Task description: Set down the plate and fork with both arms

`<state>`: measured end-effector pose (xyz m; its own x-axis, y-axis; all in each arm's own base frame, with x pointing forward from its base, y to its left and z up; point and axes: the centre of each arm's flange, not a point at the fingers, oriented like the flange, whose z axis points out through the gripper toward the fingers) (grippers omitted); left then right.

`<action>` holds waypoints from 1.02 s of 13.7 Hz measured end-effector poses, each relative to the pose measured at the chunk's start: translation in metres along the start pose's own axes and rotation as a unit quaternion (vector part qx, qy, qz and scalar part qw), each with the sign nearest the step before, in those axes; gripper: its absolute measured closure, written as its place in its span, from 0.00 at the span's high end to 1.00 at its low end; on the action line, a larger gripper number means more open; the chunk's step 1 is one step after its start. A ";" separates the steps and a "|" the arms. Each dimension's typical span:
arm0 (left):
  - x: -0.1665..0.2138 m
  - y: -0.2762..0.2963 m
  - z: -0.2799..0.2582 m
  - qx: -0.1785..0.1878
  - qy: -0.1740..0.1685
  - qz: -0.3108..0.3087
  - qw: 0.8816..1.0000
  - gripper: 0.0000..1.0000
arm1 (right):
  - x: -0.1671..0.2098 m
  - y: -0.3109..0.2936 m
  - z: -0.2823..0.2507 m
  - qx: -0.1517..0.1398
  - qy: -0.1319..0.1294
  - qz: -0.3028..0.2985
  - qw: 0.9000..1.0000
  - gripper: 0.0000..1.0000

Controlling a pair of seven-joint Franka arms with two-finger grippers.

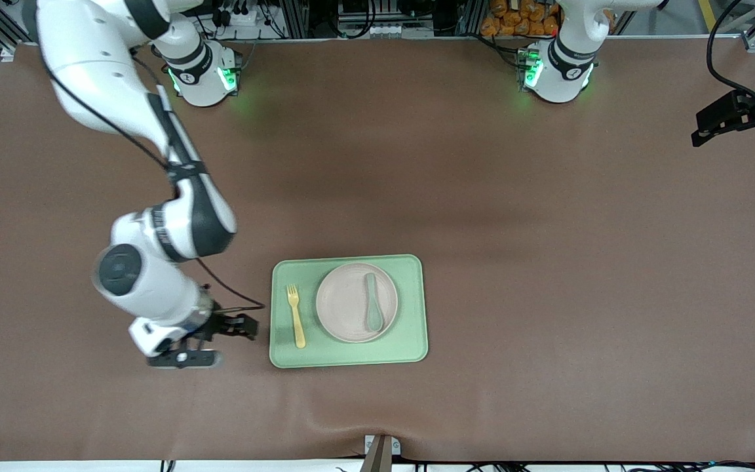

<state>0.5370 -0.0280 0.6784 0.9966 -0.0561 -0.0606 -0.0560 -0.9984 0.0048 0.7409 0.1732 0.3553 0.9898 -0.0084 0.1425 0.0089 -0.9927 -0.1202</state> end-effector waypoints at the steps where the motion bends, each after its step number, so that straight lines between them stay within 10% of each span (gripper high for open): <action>1: 0.000 0.000 0.000 -0.002 0.001 0.003 1.000 1.00 | 0.003 0.013 -0.025 0.002 0.000 -0.004 1.000 1.00; 10: 0.000 0.002 0.000 -0.004 0.002 0.010 1.000 1.00 | -0.050 0.044 -0.219 -0.030 -0.071 0.010 0.997 1.00; 14: 0.000 0.011 0.000 -0.004 0.001 0.019 1.000 1.00 | -0.085 0.063 -0.302 -0.039 -0.064 0.026 0.997 1.00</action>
<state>0.5369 -0.0388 0.6781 0.9940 -0.0931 -0.0576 -0.0925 -0.9956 0.0143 0.6142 0.0749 0.6326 0.9987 -0.0500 0.0109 -0.0495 -0.9977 -0.0464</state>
